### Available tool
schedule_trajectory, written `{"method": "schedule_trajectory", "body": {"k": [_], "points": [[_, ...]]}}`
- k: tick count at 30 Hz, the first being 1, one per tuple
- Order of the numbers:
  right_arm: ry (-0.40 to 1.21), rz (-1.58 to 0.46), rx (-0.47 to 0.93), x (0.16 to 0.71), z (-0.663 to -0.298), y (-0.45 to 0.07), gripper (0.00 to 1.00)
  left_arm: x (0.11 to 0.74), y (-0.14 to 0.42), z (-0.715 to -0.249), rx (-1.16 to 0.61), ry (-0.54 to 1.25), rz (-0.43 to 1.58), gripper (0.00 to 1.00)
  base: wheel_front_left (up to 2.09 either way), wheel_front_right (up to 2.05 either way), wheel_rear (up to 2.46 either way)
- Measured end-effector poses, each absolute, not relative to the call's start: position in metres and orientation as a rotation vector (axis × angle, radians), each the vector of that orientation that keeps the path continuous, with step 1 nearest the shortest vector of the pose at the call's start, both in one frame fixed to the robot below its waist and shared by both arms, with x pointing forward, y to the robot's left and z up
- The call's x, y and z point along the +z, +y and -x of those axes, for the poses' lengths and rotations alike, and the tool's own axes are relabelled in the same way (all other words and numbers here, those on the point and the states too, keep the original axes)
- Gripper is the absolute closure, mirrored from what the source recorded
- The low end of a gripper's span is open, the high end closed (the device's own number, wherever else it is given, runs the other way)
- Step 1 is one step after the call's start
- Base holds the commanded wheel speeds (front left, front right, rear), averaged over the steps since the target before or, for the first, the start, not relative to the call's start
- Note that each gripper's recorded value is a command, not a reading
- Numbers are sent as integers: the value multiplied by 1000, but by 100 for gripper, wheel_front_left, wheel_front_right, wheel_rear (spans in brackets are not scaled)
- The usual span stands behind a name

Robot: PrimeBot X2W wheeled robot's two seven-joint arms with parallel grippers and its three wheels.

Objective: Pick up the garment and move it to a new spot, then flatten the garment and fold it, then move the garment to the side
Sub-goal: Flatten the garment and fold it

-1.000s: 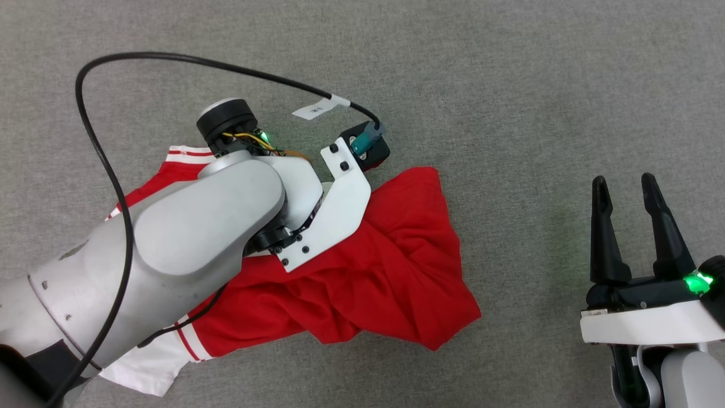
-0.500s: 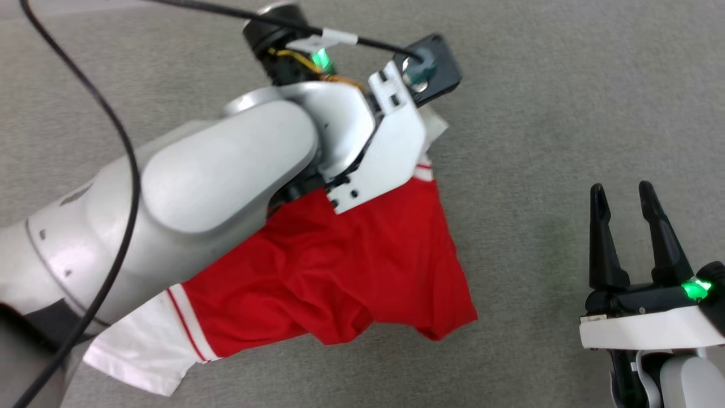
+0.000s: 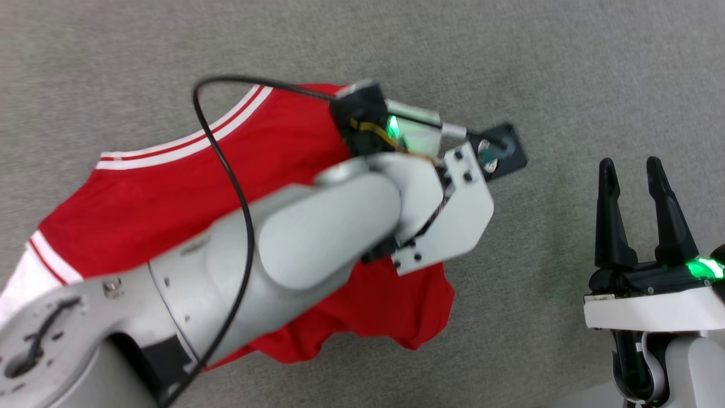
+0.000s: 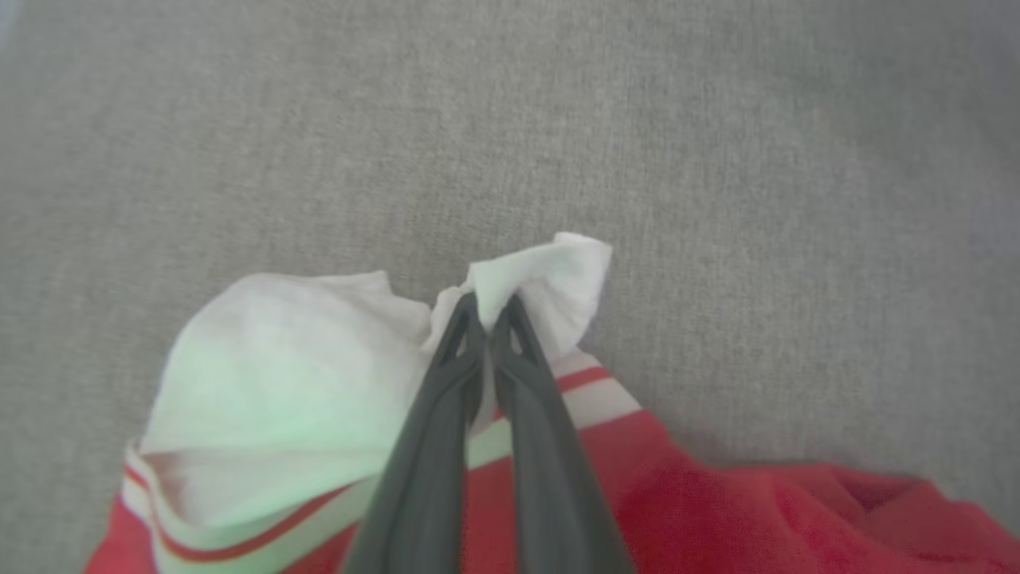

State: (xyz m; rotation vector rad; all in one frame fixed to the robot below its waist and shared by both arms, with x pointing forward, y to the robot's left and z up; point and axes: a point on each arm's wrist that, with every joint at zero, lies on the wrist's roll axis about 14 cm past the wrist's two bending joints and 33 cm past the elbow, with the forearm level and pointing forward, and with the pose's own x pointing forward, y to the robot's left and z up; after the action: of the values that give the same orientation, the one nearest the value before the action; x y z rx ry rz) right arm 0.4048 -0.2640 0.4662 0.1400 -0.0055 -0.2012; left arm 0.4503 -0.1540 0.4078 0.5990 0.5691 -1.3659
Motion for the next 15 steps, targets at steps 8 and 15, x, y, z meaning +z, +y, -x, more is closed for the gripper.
{"method": "schedule_trajectory", "body": {"k": [8, 15], "points": [[12, -130, -223, 460, -406, -272, 0, 381, -155, -428, -1418, 657, -588, 0, 0, 0, 0], [-18, -125, -201, 471, -405, -266, 0, 435, -167, -453, -1392, 353, -477, 0, 0, 0, 0]]}}
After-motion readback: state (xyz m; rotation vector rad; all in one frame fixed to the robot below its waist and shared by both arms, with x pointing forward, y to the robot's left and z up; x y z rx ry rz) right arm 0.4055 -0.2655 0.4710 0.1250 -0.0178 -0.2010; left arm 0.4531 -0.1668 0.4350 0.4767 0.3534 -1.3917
